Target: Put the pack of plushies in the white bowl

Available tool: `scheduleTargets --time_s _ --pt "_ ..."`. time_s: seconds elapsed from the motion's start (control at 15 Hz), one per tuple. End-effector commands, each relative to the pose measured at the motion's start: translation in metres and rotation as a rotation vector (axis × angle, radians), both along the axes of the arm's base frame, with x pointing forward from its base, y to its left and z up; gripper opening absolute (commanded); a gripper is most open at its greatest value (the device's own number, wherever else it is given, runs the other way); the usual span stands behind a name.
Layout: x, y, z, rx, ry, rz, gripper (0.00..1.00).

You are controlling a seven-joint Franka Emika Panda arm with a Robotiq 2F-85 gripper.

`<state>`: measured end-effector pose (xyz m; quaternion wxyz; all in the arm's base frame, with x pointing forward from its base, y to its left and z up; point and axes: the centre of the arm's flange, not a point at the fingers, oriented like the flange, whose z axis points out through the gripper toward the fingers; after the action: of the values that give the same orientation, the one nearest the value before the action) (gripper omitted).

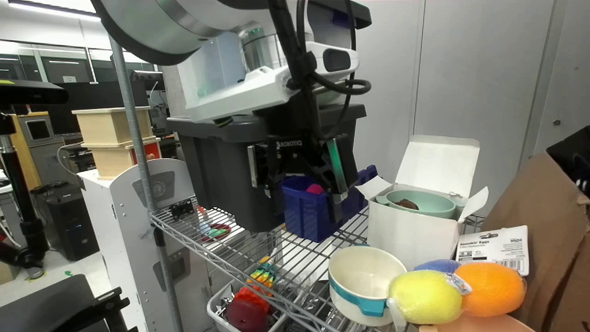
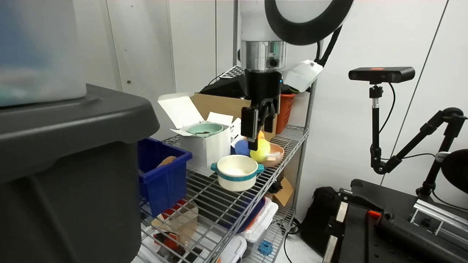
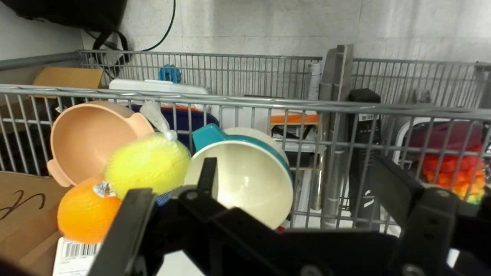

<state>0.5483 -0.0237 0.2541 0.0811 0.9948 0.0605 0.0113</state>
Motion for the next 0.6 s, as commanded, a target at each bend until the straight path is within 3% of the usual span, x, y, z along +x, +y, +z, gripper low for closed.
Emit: scheduleTargets --time_s 0.0,0.33,0.53 --pt "-0.033 0.021 0.021 0.028 0.061 0.071 1.0" --pt "-0.097 0.08 0.051 0.039 0.056 0.17 1.0" --pt "-0.123 0.097 0.074 0.032 0.032 0.201 1.0"
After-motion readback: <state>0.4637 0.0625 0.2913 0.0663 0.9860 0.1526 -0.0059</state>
